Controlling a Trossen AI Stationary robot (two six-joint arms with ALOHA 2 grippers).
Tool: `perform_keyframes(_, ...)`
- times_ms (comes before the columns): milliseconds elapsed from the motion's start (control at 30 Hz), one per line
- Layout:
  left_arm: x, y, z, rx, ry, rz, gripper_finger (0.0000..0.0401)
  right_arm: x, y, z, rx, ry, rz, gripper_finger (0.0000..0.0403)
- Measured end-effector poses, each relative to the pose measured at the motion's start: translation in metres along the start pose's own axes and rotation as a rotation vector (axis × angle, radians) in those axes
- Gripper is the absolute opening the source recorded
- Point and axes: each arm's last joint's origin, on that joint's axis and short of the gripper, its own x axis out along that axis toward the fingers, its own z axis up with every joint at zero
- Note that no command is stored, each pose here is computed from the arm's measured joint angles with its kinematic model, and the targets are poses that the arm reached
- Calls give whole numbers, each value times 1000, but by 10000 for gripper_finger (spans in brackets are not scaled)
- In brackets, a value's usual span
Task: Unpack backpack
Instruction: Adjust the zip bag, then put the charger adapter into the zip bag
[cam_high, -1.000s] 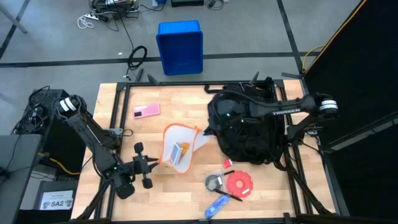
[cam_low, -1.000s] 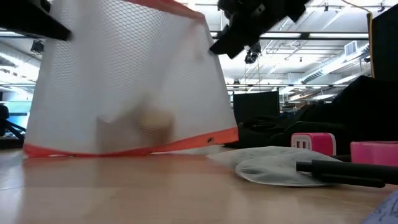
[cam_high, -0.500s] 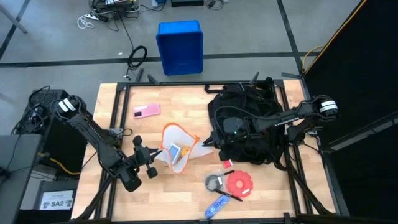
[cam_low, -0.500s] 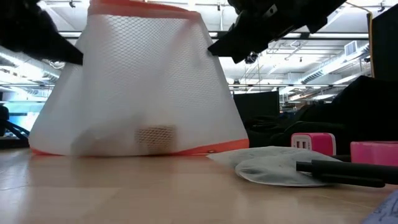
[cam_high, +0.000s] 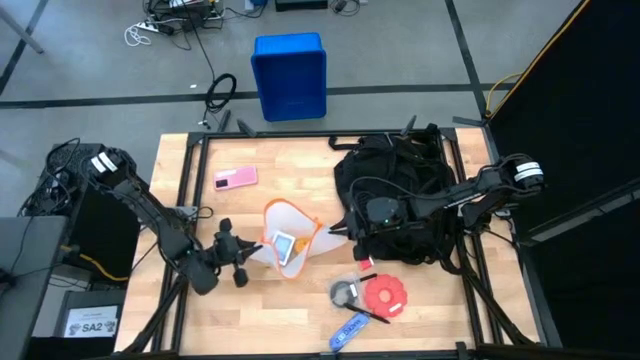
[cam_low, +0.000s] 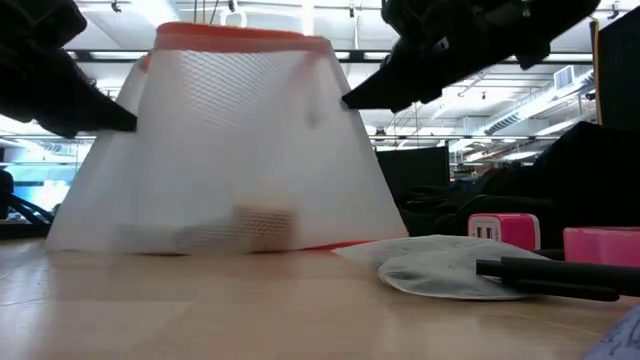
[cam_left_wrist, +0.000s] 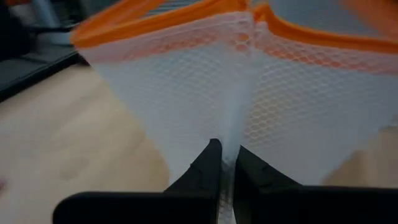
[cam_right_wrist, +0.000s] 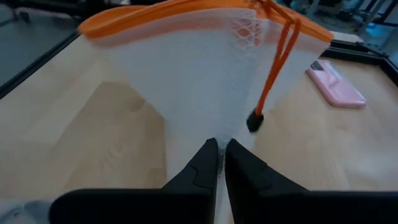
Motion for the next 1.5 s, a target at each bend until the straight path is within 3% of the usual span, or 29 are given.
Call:
perform_keyframes(167, 6, 13, -6, -28, -85, -123, 0, -1, -2, -7, 17, -15, -11, 0)
perform_keyframes(300, 12, 27, -13, -48, -116, -131, 0, -1, -2, -6, 18, -31, -9, 0)
perform_keyframes(600, 16, 37, -21, 31, -78, -144, 0, -1, -1, -6, 25, -29, 17, 12)
perform_keyframes(867, 16, 37, -22, 57, -75, -158, 0, -5, 6, -9, 7, 27, 58, 97)
perform_keyframes(1133, 16, 37, -22, 57, -74, -158, 0, -30, 14, 0, 40, 88, 71, 191)
perform_keyframes(1500, 16, 36, -21, 45, -78, -167, 0, -35, 56, -34, 72, 413, 187, 230)
